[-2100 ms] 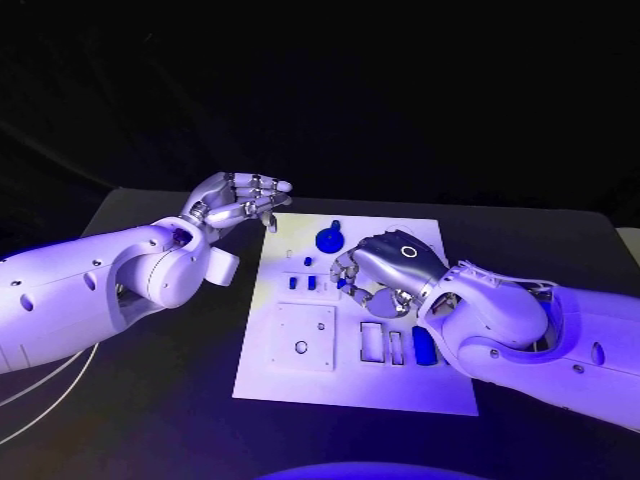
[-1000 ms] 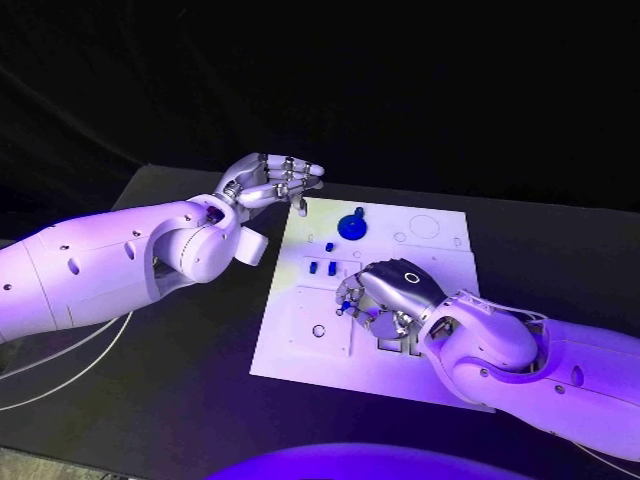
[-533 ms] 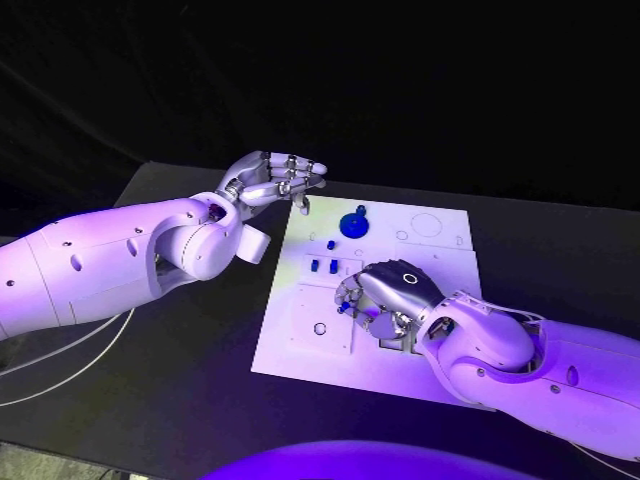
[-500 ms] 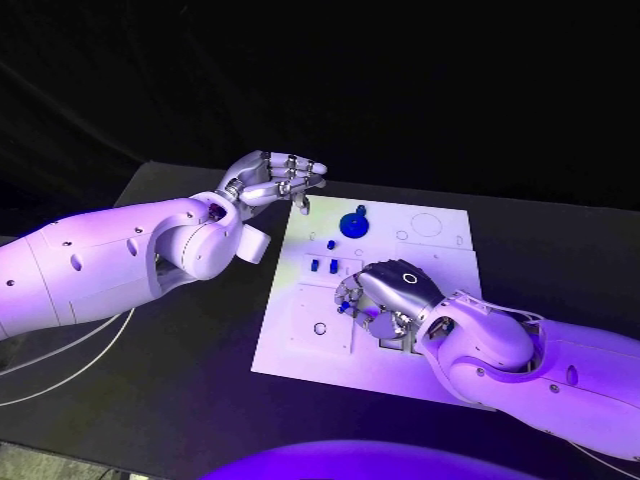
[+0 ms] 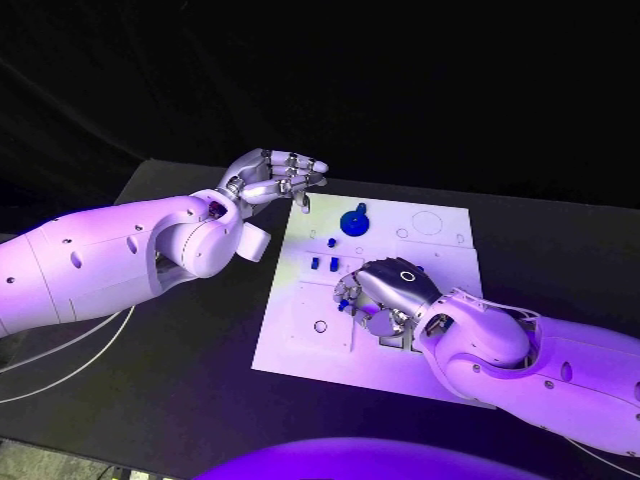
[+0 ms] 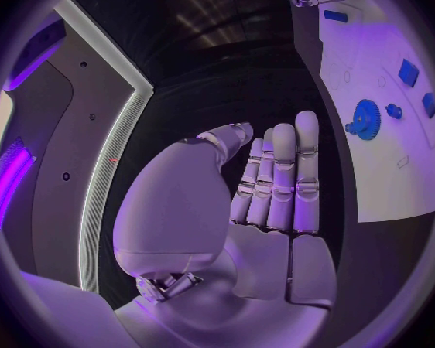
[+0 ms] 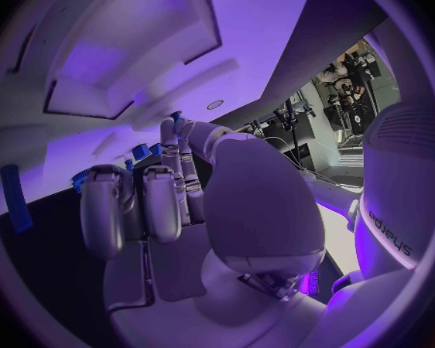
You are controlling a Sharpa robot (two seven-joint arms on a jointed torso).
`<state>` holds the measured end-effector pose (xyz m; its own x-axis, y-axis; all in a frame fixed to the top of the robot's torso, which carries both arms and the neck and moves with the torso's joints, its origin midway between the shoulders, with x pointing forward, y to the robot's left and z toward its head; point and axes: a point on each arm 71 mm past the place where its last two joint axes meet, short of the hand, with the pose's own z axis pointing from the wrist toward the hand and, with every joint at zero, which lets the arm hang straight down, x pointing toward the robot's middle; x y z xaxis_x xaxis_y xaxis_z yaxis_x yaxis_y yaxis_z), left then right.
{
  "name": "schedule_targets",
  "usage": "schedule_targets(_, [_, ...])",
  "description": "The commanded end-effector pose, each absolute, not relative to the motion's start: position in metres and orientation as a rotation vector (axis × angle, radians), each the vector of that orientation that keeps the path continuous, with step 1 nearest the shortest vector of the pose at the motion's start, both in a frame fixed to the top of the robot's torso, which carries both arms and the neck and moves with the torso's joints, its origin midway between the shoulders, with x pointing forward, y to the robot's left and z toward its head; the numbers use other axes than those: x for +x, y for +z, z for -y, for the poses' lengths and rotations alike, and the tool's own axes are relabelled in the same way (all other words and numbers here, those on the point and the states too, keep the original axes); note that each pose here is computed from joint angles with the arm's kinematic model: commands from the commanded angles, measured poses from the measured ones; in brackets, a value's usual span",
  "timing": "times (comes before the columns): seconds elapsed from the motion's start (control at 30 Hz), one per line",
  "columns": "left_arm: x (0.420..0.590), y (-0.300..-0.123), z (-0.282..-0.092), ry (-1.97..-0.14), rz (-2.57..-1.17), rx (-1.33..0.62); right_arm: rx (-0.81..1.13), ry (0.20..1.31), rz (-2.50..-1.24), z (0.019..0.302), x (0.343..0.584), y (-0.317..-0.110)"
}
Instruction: Assemble the parts on the task board
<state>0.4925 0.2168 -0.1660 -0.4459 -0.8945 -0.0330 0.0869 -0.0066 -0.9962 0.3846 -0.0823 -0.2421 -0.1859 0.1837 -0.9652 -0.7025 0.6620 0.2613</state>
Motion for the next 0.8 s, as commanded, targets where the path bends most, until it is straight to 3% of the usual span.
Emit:
schedule_targets(0.03, [0.4915, -0.1652, -0.2145, -1.592, -1.485, -0.875, -0.480, 0.826, -1.588, 0.0811, 0.3843, -0.2453])
schedule_targets(0.8, [0.4911, -0.1653, -0.2151, -1.589, -1.491, -0.876, -0.511, 0.809, -1.624, 0.0802, 0.3848, -0.2506])
